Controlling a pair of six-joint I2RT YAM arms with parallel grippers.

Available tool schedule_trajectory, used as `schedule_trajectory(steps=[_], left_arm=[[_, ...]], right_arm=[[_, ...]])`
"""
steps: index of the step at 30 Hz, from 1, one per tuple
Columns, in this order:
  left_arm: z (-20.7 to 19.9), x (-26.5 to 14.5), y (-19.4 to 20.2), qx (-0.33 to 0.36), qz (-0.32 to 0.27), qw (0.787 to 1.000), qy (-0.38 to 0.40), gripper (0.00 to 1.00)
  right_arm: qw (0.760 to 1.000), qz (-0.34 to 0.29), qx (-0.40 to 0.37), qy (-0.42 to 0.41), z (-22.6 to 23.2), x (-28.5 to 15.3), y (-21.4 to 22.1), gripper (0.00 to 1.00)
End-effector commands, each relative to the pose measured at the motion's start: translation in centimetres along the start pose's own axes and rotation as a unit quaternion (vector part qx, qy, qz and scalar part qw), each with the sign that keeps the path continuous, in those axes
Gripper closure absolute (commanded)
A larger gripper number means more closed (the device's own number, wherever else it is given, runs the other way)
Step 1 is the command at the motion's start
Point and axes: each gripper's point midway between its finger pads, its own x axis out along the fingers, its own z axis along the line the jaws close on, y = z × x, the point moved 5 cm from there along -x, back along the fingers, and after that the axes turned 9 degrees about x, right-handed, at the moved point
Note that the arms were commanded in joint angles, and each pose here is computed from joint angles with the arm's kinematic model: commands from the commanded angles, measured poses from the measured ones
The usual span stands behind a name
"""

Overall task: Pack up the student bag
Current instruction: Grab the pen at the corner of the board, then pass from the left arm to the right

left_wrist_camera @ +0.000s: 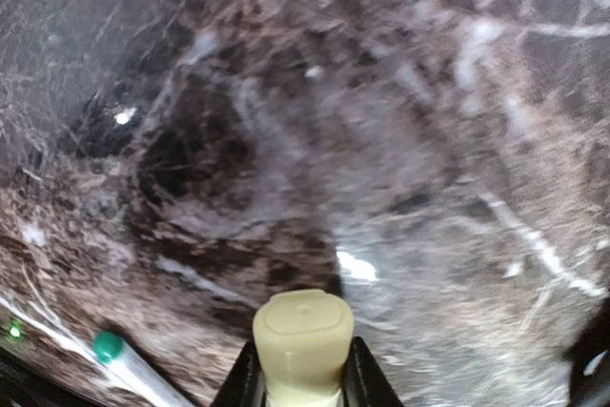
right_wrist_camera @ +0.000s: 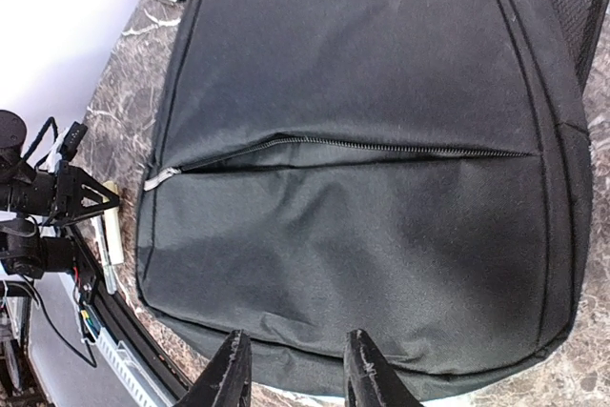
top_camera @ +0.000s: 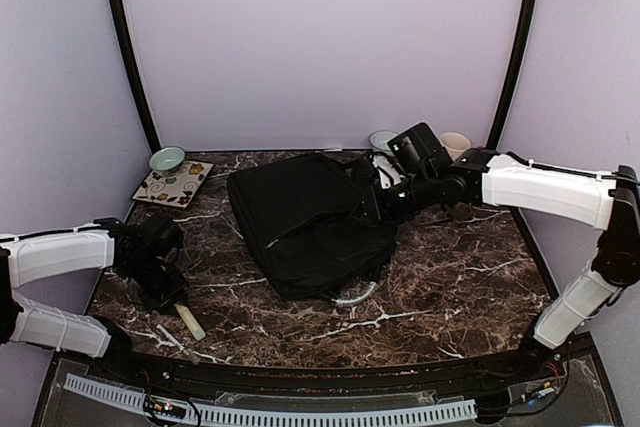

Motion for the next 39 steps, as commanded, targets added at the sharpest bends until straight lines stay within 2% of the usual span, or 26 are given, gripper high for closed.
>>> schedule_trajectory(steps=[1, 4, 8, 14, 23, 26, 31, 39], left_arm=[[-2.4, -1.9, -1.8, 0.010, -0.038, 0.998, 0.038, 1.00], [-4.1, -3.1, -2.2, 0.014, -0.037, 0.997, 0.068, 1.00], [-7.1, -5.9, -3.0, 0.007, -0.048, 0.990, 0.135, 1.00], [-12.4, -11.0, -4.7, -0.019, -0.076, 0.961, 0.264, 1.00], [-20.6, -16.1, -5.6, -0.015, -0.069, 0.931, 0.359, 1.00], [-23.0, -17.0, -5.2, -0.018, -0.060, 0.918, 0.392, 1.00], [-25.2, -17.6, -4.9, -0.030, -0.052, 0.904, 0.423, 1.00], [-26.3, -17.7, -4.8, -0.040, -0.030, 0.892, 0.448, 1.00]], right_arm=[[0.999, -0.033, -0.007, -0.005, 0.9, -1.3, -0.9, 0.66], [0.999, -0.034, -0.004, -0.004, 1.3, -1.7, -1.3, 0.66], [0.997, -0.022, 0.005, -0.068, 3.2, -2.0, -1.4, 0.60], [0.986, -0.017, 0.012, -0.166, 6.1, -2.5, -1.7, 0.46], [0.966, -0.042, 0.018, -0.253, 10.6, -2.8, -3.9, 0.34], [0.967, -0.026, 0.016, -0.254, 11.4, -1.2, -4.0, 0.32], [0.969, -0.009, 0.023, -0.247, 11.8, 0.7, -4.0, 0.33], [0.974, -0.004, 0.019, -0.226, 11.8, 2.7, -4.8, 0.38]])
